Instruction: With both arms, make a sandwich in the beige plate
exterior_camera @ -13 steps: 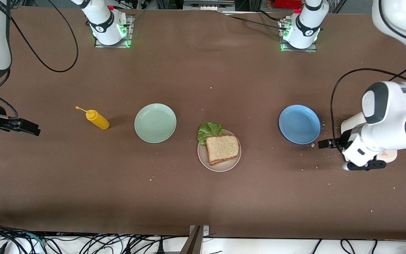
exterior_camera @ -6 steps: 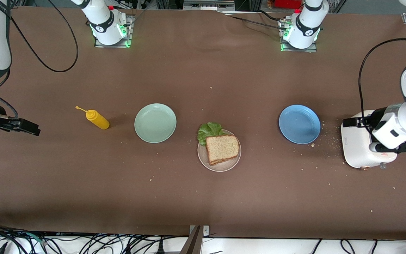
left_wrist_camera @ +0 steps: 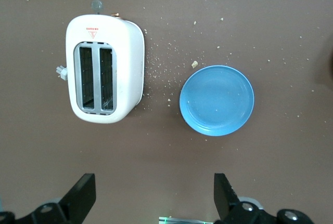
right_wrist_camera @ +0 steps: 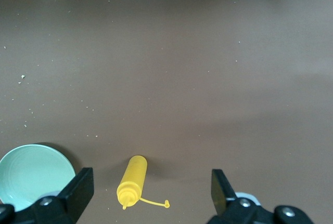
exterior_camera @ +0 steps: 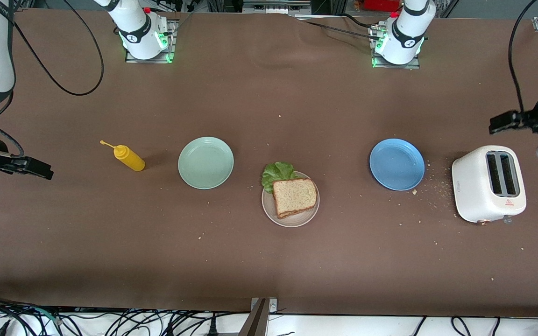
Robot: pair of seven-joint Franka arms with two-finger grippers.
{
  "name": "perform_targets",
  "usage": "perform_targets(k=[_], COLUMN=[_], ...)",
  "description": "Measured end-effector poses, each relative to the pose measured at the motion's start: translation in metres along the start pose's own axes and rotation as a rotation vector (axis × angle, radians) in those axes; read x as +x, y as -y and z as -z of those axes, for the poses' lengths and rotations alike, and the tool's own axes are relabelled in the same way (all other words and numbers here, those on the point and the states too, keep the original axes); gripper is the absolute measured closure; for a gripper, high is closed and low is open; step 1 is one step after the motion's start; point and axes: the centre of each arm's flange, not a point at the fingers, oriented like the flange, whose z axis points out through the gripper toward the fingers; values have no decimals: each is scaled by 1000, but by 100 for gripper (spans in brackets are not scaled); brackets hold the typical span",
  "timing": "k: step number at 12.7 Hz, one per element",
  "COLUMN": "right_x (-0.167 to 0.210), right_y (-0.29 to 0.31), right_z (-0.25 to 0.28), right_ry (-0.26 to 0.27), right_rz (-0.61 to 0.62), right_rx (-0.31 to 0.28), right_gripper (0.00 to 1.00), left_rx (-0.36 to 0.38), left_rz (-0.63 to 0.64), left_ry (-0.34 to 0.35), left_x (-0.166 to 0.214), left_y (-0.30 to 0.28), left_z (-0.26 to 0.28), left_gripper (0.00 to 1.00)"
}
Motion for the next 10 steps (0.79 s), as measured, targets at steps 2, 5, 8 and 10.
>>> perform_targets(k=[2,5,8,10], right_x=[0,0,0,0], right_y=[0,0,0,0], right_z=[0,0,0,0], right_ry=[0,0,0,-1], right_rz=[0,0,0,0], right_rx=[0,0,0,0], right_gripper=[0,0,0,0], left_rx=[-17,-23,-24,-24], left_rz=[-7,-14,-13,-11], left_ry=[-32,-80,-78,-76], left_x=[-20,-34,-28,-23], left_y=[-3,-7,-7,-6], left_z=[19,30,3,-6], left_gripper=[0,0,0,0])
